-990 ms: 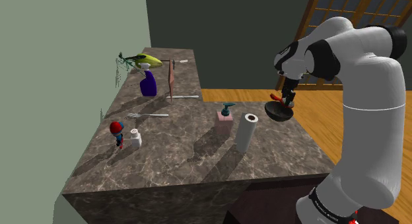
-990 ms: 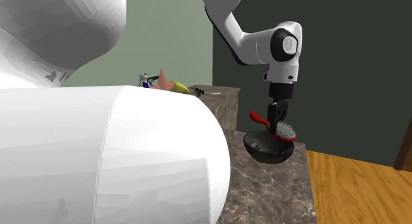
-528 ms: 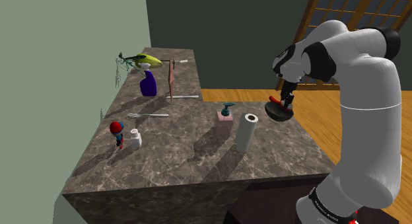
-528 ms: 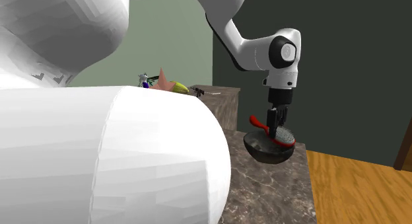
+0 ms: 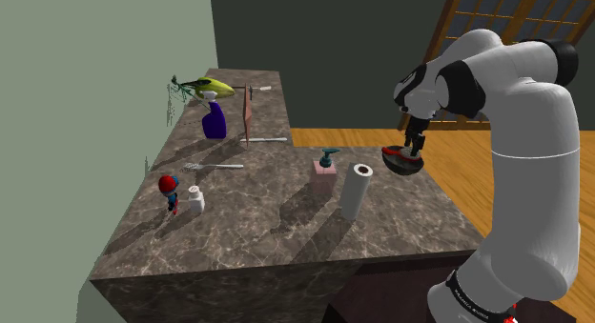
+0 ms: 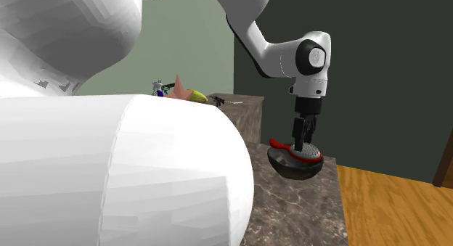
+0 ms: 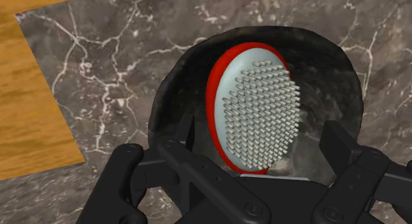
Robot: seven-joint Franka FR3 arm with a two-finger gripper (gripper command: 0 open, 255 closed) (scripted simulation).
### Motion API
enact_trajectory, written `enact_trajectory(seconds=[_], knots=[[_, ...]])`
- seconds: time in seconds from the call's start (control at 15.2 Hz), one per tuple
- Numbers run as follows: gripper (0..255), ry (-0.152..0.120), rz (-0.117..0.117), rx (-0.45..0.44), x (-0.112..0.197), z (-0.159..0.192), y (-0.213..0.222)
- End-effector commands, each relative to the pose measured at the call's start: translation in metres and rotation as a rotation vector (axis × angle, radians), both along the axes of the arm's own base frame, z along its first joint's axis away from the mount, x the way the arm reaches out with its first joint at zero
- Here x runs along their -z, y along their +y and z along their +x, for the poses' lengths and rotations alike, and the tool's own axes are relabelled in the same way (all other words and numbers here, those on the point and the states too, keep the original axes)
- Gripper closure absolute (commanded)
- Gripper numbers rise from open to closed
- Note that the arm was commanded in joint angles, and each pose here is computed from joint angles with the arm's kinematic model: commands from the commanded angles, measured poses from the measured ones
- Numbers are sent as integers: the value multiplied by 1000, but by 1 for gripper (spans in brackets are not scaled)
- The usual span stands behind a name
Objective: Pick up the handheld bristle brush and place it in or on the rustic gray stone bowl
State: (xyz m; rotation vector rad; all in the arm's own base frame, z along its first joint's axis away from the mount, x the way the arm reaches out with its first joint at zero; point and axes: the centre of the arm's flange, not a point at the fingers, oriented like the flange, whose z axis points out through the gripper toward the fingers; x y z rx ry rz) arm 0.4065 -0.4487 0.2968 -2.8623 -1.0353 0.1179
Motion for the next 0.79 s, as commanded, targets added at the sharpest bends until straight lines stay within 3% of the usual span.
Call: enact_trajectory(seconds=[0.0,0.26,0.73], knots=[[0,0,0,0,0,0,0],[0,0,0,0,-50,5,-3],[0,0,0,0,-50,5,-3]])
